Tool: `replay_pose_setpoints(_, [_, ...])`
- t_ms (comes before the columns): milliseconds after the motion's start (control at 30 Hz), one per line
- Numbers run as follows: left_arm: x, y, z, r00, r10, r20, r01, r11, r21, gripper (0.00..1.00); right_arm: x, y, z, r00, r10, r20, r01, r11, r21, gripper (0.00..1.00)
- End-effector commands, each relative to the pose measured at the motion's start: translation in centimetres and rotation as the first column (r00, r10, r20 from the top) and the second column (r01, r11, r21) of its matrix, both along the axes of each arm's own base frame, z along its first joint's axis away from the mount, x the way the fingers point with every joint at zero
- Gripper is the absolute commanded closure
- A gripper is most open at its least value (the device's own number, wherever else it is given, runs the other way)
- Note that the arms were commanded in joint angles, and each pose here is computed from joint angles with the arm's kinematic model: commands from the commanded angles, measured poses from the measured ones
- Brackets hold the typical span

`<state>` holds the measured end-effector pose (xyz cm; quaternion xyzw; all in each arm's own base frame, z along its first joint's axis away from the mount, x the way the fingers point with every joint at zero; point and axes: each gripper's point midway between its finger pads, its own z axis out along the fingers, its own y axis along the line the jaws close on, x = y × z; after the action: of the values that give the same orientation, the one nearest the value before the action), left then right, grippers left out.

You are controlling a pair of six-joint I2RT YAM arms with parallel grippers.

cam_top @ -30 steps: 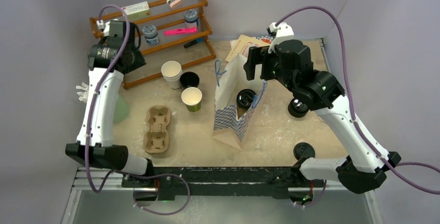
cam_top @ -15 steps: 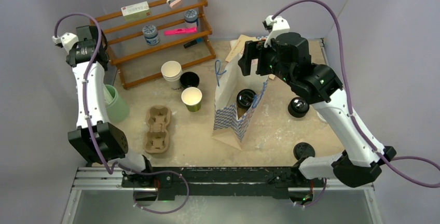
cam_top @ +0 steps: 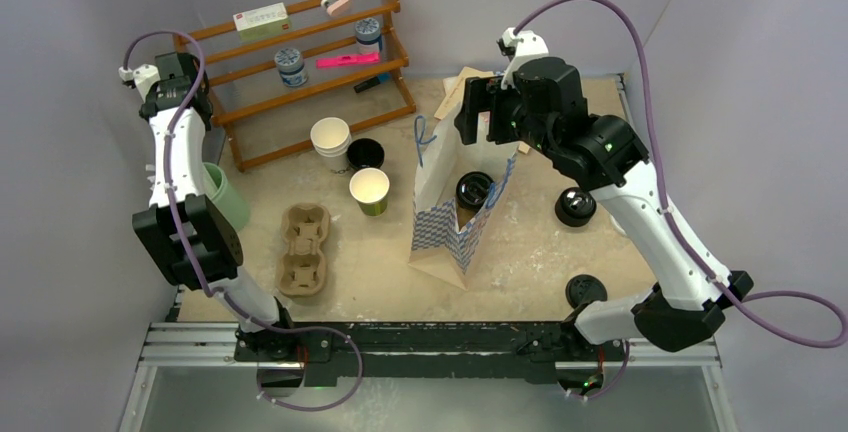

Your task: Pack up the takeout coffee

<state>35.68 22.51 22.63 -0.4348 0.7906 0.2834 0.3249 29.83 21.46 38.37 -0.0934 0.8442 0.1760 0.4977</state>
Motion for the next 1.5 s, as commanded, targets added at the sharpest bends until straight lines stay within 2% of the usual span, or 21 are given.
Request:
replay_pose_setpoints(0, [1.3,0.6,1.9,0.998,-0.023,0.066,0.021,0.999,0.025,0.76,-0.1,-0.1,1.4,1.0,-0.001,0.023,0.0,1.0,0.024,0.08])
replay_pose_setpoints(67, [1.3,0.4,1.7,0.997,-0.026,0.069,0.025,1.0,0.016,0.78,-0.1,0.0,1.3,1.0,0.004,0.018,-0.004,1.0,0.024,0.08])
replay_pose_setpoints(267, [0.8,-0.1,2.9,0.994,-0.028,0.106,0.027,1.0,0.011,1.0,-0.5,0.6,0.5,0.999,0.036,-0.008,-0.036,0.999,0.023,0.08])
replay_pose_setpoints(433, [-0.3,-0.8,4.5,0.989,-0.005,0.151,0.006,1.0,-0.01,1.0,-0.4,0.8,0.3,0.999,0.045,-0.009,-0.044,0.999,0.028,0.08])
replay_pose_setpoints(667, [-2.3,-2.2,8.5,0.952,0.081,0.296,-0.065,0.996,-0.064,1.0,-0.5,1.1,0.1,0.998,0.059,-0.012,-0.058,0.998,0.034,0.08])
replay_pose_setpoints(1033, [-4.8,-2.8,12.7,0.91,0.149,0.387,-0.134,0.989,-0.065,1.0,-0.8,1.2,-0.1,0.997,0.071,-0.016,-0.071,0.997,0.038,0.08])
replay_pose_setpoints(1267, [-5.6,-4.3,17.4,0.826,0.146,0.544,-0.105,0.989,-0.106,1.0,-0.5,1.2,0.4,0.998,0.062,0.001,-0.062,0.997,0.046,0.09])
replay_pose_setpoints(1467, [-5.4,-6.2,23.8,0.717,0.028,0.697,0.03,0.997,-0.071,1.0,-0.5,1.3,0.7,0.998,0.07,0.006,-0.07,0.996,0.053,0.09])
